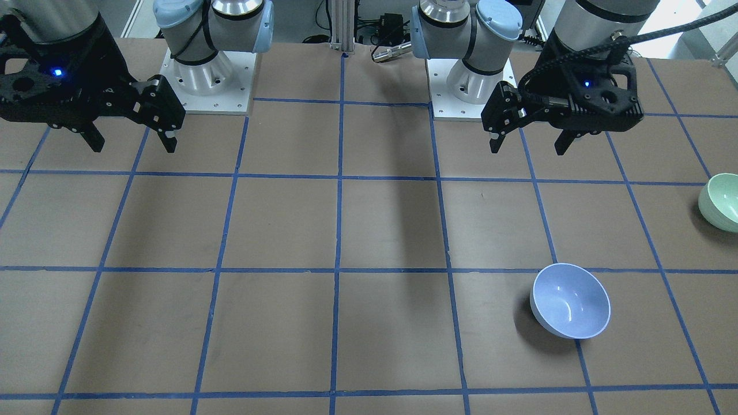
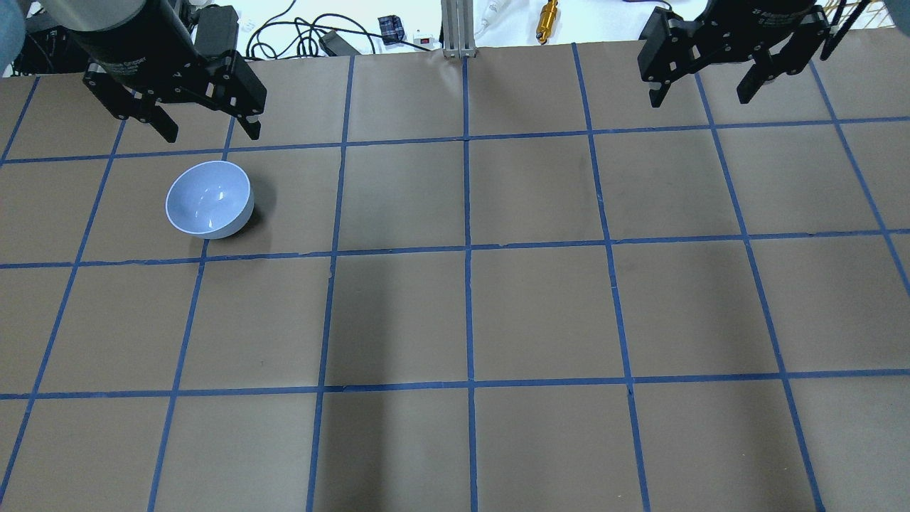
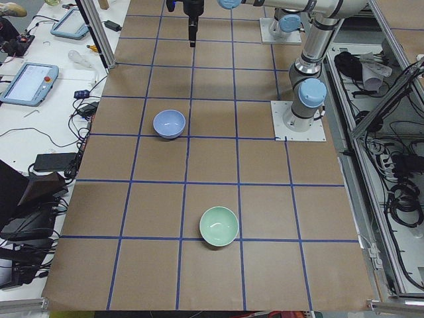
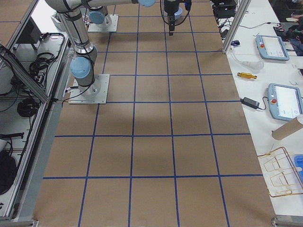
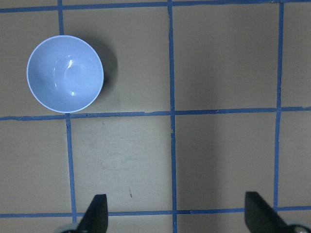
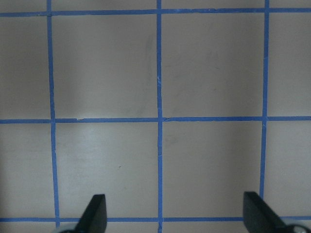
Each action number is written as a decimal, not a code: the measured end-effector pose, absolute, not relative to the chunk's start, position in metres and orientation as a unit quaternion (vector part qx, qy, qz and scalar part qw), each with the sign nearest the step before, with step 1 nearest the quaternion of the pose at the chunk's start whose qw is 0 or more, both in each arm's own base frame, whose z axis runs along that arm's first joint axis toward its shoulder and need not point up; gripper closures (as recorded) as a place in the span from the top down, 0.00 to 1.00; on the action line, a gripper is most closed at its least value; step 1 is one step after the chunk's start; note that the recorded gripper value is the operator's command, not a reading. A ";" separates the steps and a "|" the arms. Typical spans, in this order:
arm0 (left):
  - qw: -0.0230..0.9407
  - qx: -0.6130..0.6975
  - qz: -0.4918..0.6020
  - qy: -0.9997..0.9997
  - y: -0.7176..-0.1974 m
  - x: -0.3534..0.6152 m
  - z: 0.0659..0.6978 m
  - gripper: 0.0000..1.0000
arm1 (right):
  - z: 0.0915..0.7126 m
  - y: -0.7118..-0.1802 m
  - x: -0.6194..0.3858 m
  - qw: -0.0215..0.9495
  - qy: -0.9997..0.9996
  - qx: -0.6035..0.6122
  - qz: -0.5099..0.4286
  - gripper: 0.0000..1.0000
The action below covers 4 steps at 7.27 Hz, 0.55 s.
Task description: Stack green bowl on blue bowl
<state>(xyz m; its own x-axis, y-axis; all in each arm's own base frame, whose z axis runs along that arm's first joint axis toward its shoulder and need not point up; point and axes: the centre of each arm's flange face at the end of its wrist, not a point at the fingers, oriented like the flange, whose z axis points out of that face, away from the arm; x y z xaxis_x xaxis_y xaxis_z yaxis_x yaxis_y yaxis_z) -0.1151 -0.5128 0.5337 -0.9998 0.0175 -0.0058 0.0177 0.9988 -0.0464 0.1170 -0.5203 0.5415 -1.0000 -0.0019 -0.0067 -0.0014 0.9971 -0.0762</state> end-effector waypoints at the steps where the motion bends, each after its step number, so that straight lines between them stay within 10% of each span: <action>1: 0.003 0.016 -0.017 1.000 -0.510 -0.113 0.533 1.00 | 0.541 -0.520 0.117 0.003 0.999 -0.001 -0.038 1.00; 4: 0.005 0.090 0.017 0.996 -0.498 -0.066 0.536 1.00 | 0.542 -0.520 0.117 0.003 0.999 -0.001 -0.038 1.00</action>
